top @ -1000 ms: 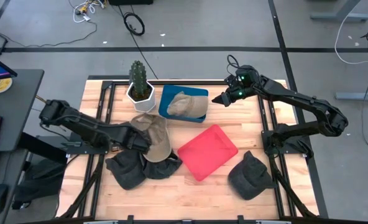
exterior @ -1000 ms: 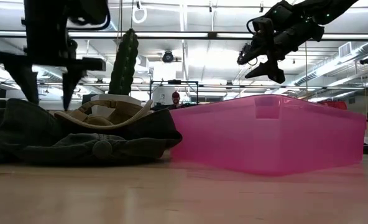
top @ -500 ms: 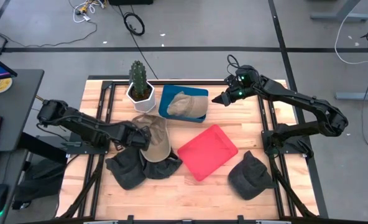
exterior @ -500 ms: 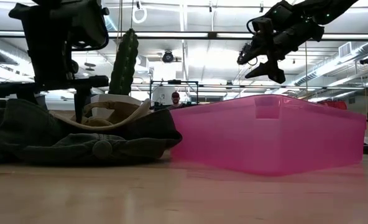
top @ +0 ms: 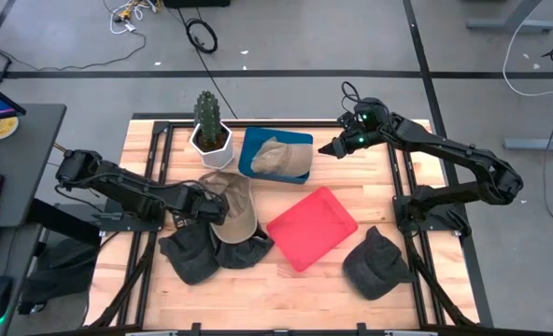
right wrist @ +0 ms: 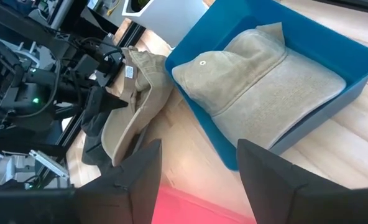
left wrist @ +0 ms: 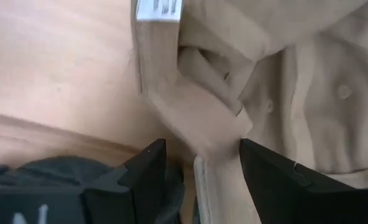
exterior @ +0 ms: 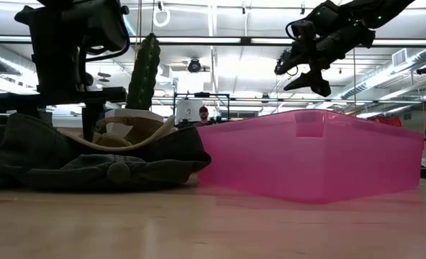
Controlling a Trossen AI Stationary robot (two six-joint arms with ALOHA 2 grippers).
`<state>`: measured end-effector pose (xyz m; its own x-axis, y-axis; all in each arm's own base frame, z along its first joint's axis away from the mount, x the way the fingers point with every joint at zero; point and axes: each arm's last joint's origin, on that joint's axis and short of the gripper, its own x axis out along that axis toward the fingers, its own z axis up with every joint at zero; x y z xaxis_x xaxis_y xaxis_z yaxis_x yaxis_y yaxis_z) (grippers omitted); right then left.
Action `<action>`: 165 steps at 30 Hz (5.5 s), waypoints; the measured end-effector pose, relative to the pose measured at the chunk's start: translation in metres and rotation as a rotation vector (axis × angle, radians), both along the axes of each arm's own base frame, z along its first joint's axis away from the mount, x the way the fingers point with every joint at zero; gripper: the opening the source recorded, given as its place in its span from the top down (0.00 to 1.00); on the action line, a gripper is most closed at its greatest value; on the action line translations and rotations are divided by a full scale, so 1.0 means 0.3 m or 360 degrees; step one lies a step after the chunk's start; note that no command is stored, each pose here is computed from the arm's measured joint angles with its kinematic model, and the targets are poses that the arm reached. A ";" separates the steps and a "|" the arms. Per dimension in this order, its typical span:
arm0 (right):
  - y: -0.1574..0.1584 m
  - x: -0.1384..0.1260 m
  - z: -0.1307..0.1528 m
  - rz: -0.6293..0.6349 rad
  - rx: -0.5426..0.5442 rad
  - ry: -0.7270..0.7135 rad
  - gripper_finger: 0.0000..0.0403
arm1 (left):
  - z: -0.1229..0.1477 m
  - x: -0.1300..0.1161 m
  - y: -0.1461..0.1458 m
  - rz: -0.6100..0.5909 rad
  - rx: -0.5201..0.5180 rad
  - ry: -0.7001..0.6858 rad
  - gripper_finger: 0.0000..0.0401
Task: Pick & Place hat
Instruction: Put the brown cap into the blue bin
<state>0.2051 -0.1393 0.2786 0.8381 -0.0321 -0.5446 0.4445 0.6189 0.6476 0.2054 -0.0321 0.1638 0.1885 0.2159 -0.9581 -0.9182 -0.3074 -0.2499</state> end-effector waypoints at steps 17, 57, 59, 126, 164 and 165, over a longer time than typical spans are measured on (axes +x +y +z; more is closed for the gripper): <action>-0.001 0.000 0.000 -0.0015 -0.0010 0.0005 0.48 | 0.004 0.006 0.060 0.0023 0.0285 0.0004 0.67; -0.005 0.004 0.007 -0.0012 -0.0042 -0.0031 0.48 | 0.404 0.130 0.001 -0.0747 0.1027 0.0014 0.98; -0.005 0.004 0.007 -0.0022 -0.0027 -0.0030 0.48 | 0.462 0.145 0.000 -0.0809 0.1124 -0.0009 0.98; 0.099 0.051 0.367 0.0540 0.0918 -0.1438 0.48 | 1.102 0.398 0.208 -0.1232 0.3929 -0.1018 0.98; 0.174 0.008 0.441 0.0812 0.0715 -0.1868 0.98 | 1.005 0.503 0.277 -0.1152 0.3485 -0.1079 0.92; 0.175 0.004 0.443 0.0820 0.0720 -0.1883 0.98 | 1.002 0.506 0.279 -0.1144 0.3448 -0.1036 0.91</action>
<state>0.2065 -0.0867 0.4115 0.6691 0.4102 0.6197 -0.7253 0.1788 0.6648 0.3571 0.0516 0.4642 0.7248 0.2227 0.6520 -0.4207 0.8924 0.1628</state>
